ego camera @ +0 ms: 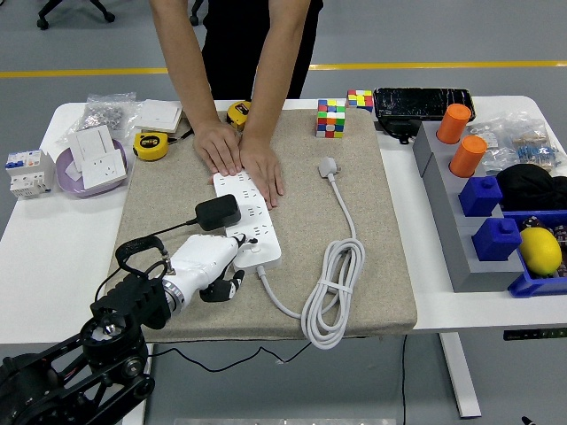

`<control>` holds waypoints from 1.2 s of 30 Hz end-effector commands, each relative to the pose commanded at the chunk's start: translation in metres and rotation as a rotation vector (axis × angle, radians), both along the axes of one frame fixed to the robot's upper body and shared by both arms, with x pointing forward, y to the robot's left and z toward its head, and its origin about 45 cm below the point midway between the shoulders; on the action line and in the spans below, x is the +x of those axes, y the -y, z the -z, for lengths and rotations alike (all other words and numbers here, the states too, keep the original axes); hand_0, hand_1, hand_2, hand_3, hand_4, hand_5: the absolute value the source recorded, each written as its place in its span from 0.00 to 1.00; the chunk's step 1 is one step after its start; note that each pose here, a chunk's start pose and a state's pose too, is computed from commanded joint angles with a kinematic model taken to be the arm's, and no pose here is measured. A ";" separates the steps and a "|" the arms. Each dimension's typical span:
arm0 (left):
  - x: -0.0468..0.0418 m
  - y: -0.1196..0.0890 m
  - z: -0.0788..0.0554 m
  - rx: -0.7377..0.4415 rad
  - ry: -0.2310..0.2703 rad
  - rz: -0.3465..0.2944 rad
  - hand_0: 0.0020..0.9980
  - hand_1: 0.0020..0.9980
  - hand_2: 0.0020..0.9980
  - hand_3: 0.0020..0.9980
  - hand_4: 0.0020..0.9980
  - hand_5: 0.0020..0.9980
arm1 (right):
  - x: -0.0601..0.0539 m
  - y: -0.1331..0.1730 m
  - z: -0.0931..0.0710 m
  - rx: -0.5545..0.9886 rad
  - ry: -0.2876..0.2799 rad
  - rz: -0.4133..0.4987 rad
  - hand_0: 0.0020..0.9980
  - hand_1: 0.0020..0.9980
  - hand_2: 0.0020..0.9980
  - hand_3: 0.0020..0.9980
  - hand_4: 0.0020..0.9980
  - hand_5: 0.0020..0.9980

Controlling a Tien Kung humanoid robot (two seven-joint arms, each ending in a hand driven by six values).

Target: Pick up the plug,place it near the board,insert it into the board,press the button

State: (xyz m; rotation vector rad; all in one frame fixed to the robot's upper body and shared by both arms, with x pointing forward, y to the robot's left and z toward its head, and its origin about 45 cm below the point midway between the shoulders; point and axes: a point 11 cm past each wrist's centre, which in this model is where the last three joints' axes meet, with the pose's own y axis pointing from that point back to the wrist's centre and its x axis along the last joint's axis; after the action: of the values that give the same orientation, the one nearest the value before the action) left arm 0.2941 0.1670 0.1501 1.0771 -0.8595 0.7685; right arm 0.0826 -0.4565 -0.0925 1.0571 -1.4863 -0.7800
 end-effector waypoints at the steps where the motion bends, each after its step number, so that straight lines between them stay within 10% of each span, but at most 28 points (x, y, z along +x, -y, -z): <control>1: -0.0002 0.000 0.001 0.000 -0.001 0.001 0.15 0.06 0.15 0.89 0.46 0.05 | 0.000 0.000 0.000 0.000 0.000 0.000 0.80 0.72 0.72 0.76 1.00 0.95; 36: -0.0019 -0.002 0.012 0.085 -0.051 0.046 0.15 0.06 0.15 0.78 0.45 0.05 | 0.000 0.000 0.000 0.000 0.002 0.003 0.80 0.72 0.72 0.76 1.00 0.94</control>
State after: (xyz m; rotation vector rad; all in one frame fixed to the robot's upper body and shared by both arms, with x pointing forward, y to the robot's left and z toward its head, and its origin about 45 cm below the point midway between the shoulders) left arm 0.2922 0.1690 0.1384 1.1441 -0.8769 0.6681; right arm 0.0828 -0.4568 -0.0923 1.0558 -1.4897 -0.7818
